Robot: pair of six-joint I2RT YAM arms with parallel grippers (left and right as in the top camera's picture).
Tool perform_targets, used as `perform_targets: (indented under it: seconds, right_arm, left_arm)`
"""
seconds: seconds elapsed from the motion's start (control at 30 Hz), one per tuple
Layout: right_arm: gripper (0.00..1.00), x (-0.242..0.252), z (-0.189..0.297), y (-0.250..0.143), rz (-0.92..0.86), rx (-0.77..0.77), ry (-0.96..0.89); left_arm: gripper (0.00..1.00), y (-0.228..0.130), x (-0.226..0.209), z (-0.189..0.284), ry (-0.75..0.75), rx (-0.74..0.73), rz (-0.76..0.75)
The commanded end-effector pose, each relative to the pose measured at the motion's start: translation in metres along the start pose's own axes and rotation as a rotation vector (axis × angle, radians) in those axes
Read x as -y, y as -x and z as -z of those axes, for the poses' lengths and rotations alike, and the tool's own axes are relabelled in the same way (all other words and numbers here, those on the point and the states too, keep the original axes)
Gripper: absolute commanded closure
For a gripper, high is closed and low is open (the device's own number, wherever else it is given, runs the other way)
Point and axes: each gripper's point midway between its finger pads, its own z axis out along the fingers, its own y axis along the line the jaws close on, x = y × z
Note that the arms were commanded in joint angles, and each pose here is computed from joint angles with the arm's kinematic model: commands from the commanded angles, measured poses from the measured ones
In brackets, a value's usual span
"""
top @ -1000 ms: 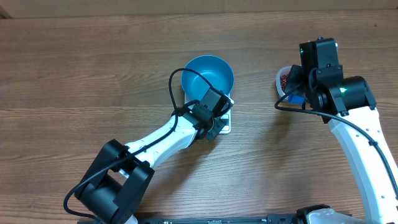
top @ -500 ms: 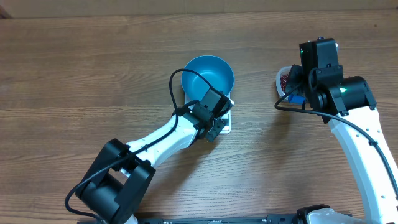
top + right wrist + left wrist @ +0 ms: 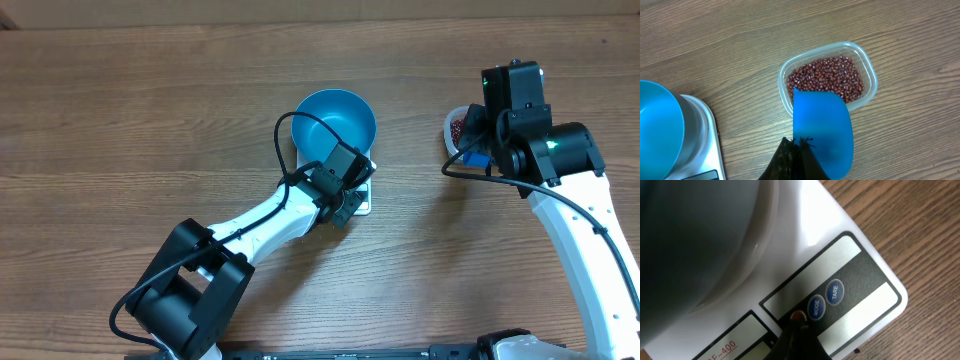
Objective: Scoop item into bowl and weigh 150g on scale
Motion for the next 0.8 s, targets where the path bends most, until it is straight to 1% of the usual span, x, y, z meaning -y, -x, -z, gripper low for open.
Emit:
perform_targets:
  seconds: [0.0, 0.77]
  right_arm:
    - [0.96, -0.0039, 0.0114, 0.0134, -0.015, 0.046, 0.022]
    - [0.96, -0.0048, 0.0113, 0.0108, -0.016, 0.034, 0.028]
  left_arm:
    - [0.96, -0.005, 0.0018, -0.0062, -0.013, -0.014, -0.003]
    - [0.96, -0.0043, 0.002, -0.0104, -0.012, -0.01, -0.011]
